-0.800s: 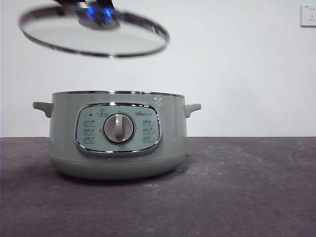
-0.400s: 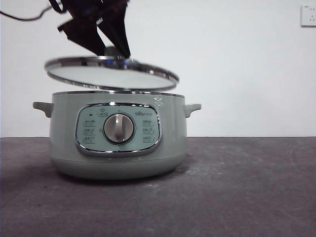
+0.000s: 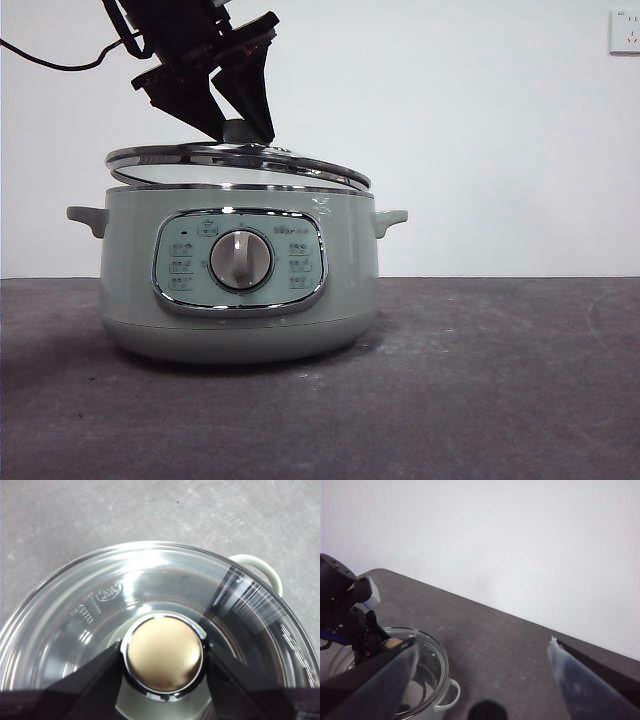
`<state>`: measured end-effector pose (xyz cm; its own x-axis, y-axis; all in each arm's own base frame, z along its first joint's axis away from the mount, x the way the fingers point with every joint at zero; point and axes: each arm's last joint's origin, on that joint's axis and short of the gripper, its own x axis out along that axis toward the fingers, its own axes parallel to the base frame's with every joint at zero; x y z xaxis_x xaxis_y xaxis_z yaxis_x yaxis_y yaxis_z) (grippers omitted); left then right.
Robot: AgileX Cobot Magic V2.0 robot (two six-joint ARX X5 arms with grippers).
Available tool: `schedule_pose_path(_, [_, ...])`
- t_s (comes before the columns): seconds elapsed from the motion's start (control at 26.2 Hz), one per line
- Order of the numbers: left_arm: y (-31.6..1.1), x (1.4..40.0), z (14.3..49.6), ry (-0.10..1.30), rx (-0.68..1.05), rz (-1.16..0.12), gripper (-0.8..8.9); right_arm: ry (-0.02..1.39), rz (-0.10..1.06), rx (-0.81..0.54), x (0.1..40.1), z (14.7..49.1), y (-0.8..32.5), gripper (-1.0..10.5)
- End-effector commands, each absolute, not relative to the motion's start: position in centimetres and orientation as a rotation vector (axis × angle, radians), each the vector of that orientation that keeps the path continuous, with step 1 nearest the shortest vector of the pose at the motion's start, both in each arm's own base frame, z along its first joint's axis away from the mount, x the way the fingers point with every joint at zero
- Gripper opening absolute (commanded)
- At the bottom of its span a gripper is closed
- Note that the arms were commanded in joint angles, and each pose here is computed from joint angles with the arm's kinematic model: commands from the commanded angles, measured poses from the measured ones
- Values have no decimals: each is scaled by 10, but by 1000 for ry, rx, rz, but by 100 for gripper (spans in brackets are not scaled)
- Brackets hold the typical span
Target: Pick up the egg,open the lid,put the egg in the pot,close the lid
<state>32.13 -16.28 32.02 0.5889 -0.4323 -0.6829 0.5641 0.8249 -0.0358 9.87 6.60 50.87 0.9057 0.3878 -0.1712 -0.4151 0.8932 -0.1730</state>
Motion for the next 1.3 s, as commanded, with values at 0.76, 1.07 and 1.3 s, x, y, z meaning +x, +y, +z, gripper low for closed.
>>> schedule_pose_path(0.76, [-175,328,305,786,214,-609,-8,145,420,-200,99,508,66,442])
schedule_pose_path(1.07, [-174,324,302,842,217,-606,198,187,425,-218,98,503,66,442])
schedule_pose_path(1.3, [-174,323,302,846,218,-606,553,286,437,-244,97,494,66,442])
